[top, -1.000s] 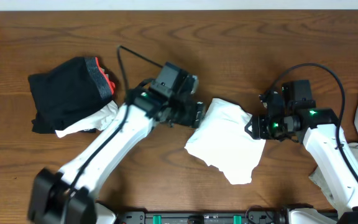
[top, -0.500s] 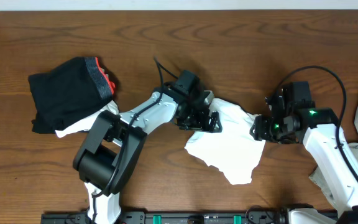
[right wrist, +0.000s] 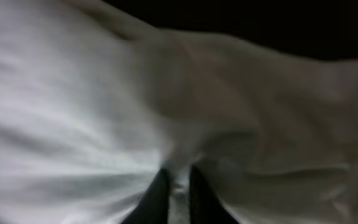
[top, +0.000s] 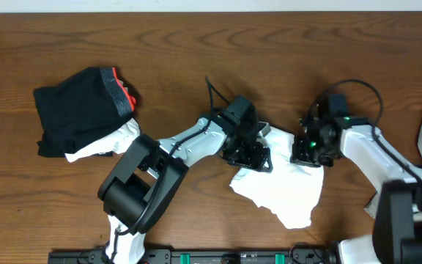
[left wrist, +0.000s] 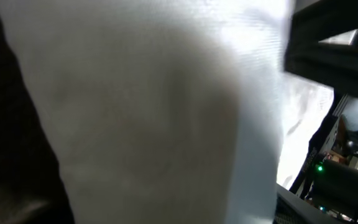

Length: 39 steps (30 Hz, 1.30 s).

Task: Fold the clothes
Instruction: 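Lift the white bundle with the left gripper and carry it leftward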

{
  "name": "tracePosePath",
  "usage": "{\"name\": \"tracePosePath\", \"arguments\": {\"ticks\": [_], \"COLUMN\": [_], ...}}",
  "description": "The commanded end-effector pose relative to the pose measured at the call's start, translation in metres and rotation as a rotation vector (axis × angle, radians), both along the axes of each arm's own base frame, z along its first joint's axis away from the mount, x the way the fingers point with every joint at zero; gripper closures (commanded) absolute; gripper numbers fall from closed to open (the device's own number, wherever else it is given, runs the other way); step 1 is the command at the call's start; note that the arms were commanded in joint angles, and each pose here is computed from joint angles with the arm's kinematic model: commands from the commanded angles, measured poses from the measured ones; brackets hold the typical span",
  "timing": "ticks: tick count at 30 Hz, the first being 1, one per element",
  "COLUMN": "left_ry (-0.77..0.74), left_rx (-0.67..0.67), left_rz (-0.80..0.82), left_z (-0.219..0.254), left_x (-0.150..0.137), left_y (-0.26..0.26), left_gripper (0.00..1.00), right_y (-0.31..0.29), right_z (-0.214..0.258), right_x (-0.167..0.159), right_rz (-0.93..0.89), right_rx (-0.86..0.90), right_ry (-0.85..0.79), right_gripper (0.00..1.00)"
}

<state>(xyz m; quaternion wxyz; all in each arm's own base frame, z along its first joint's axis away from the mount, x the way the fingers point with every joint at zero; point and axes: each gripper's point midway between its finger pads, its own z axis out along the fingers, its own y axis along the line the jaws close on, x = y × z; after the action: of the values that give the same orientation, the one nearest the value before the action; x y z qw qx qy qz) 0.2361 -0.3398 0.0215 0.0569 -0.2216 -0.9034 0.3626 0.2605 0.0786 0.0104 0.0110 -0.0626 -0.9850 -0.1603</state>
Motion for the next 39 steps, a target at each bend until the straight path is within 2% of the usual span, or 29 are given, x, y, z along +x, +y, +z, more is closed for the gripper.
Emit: {"name": "tracePosePath", "arguments": {"ticks": [1, 6, 14, 20, 22, 24, 25, 31, 36, 39], "left_ry": [0.064, 0.146, 0.133, 0.034, 0.001, -0.019, -0.018, -0.018, -0.148, -0.230], "left_rx": [0.014, -0.066, -0.054, 0.046, 0.094, 0.111, 0.111, 0.107, 0.010, -0.044], "left_rz": [0.028, 0.033, 0.028, 0.008, 0.015, 0.006, 0.004, 0.049, 0.109, 0.206], "left_z": [-0.006, 0.008, 0.005, -0.011, -0.017, -0.020, -0.019, 0.004, 0.067, 0.109], "left_x": [-0.006, -0.013, -0.015, -0.023, -0.025, -0.027, -0.028, -0.016, 0.018, 0.047], "left_y": [0.002, -0.009, -0.012, -0.019, -0.020, -0.021, -0.021, -0.010, 0.012, 0.042], "left_gripper": [0.22, 0.18, 0.21, 0.49, 0.65, 0.87, 0.94, 0.94, 0.94, 0.94], "right_y": [0.001, 0.000, 0.001, 0.001, 0.003, 0.004, 0.004, -0.005, -0.016, -0.020], "right_z": [-0.022, -0.042, -0.046, -0.045, -0.045, -0.044, -0.043, -0.020, 0.023, 0.053], "right_x": [-0.014, -0.017, -0.015, -0.016, -0.017, -0.017, -0.018, -0.016, -0.006, 0.000], "right_rz": [0.002, 0.003, 0.006, 0.005, 0.005, 0.005, 0.005, 0.005, -0.028, -0.045], "right_rx": [-0.022, -0.033, -0.033, -0.029, -0.019, -0.013, -0.011, -0.004, 0.026, 0.027], "right_ry": [0.092, 0.141, 0.135, 0.140, 0.143, 0.142, 0.146, 0.117, 0.019, -0.066], "right_gripper": [0.93, 0.96, 0.96, 0.96, 0.97, 0.97, 0.96, 0.96, 0.94, 0.92]}}
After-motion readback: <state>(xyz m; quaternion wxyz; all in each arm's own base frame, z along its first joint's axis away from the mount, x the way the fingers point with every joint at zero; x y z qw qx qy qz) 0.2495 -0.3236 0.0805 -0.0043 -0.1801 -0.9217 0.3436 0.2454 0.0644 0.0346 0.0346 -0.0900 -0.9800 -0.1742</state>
